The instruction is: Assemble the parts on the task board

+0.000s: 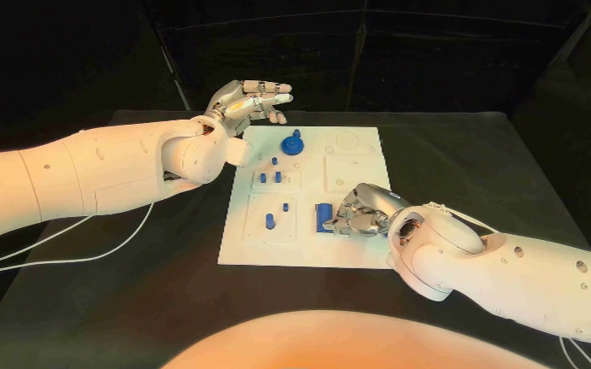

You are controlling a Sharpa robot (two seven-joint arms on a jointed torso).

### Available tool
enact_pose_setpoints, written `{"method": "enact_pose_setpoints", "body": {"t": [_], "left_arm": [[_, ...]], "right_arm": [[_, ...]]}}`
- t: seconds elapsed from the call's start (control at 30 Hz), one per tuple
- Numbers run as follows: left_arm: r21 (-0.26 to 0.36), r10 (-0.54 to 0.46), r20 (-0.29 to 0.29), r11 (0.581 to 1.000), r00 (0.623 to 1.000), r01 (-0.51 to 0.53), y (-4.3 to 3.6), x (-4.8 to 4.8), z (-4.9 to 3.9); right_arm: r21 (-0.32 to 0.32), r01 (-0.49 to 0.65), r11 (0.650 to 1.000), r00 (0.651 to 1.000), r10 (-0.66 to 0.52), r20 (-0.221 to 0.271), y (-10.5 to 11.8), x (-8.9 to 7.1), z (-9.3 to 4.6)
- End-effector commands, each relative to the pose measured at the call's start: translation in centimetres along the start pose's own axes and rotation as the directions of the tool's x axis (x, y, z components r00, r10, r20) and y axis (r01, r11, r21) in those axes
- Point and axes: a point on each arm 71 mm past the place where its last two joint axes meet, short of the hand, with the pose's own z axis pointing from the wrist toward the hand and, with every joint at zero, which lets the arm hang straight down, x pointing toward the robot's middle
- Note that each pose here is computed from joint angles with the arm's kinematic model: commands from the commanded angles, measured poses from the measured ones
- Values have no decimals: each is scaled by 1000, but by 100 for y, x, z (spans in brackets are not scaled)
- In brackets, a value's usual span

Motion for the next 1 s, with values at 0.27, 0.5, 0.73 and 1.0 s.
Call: {"method": "enact_pose_setpoints", "body": {"t": [0.27, 0.5, 0.73, 1.0], "left_arm": [[6, -9, -13, 1000, 1000, 9, -13, 11, 0], [5, -7, -9, 1000, 1000, 7, -14, -7, -2], [4, -8, -10, 1000, 1000, 8, -5, -4, 1], [1, -8, -10, 1000, 1000, 8, 9, -4, 3]], "right_arm": [[-13, 7, 1000, 1000, -6, 4, -30, -36, -68], [-47, -71, 996, 995, 74, 62, -148, -152, -219], [-31, -137, 990, 987, 139, 81, -347, -267, -443], [78, -143, 987, 987, 136, 91, -777, -425, -621]]}}
